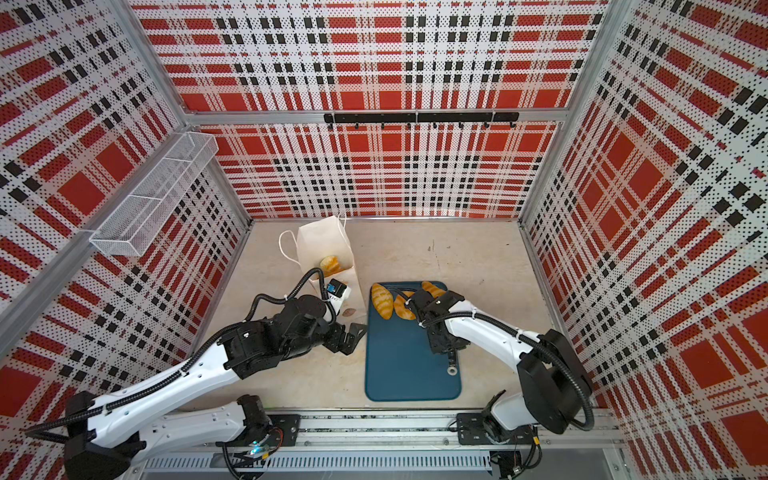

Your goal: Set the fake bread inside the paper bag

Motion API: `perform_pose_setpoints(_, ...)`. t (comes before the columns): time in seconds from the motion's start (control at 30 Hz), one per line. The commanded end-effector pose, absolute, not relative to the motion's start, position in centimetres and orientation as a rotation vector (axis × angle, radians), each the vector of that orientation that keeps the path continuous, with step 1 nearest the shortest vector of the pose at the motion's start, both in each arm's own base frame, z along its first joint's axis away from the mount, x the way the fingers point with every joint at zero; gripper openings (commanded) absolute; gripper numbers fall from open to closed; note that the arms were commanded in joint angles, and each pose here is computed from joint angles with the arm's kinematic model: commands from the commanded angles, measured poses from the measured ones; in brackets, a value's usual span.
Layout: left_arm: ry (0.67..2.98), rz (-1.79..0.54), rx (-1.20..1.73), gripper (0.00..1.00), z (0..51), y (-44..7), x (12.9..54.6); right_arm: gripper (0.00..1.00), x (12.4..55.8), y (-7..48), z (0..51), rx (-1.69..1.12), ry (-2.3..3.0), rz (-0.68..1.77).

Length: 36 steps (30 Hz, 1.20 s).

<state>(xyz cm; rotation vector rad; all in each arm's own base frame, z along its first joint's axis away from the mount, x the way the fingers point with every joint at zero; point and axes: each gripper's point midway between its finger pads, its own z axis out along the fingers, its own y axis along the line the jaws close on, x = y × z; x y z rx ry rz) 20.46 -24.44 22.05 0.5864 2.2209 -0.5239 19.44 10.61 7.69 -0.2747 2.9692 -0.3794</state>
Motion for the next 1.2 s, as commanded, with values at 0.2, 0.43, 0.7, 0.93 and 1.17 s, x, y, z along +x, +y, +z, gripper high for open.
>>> perform_pose_setpoints(0.2, 2.226, -0.542, 0.562, 1.00, 22.0, -24.5, 20.5, 0.33, 17.1, 12.5, 8.6, -0.329, 2.969, -0.274)
perform_pose_setpoints(0.43, 2.227, -0.543, 0.563, 0.99, 21.8, -24.5, 20.5, 0.37, 16.8, 11.3, 9.4, -0.299, 2.944, -0.359)
perform_pose_setpoints(0.7, 2.230, -0.547, 0.560, 1.00, 21.6, -24.5, 20.4, 0.41, 17.8, 12.3, 10.8, -0.338, 2.916, -0.359)
perform_pose_setpoints(0.93, 2.228, -0.542, 0.551, 0.99, 21.6, -24.1, 20.4, 0.43, 18.2, 12.7, 10.9, -0.360, 2.897, -0.381)
perform_pose_setpoints(1.17, 2.229, -0.545, 0.549, 0.99, 21.6, -24.1, 20.4, 0.51, 19.0, 12.9, 10.4, -0.435, 2.886, -0.435)
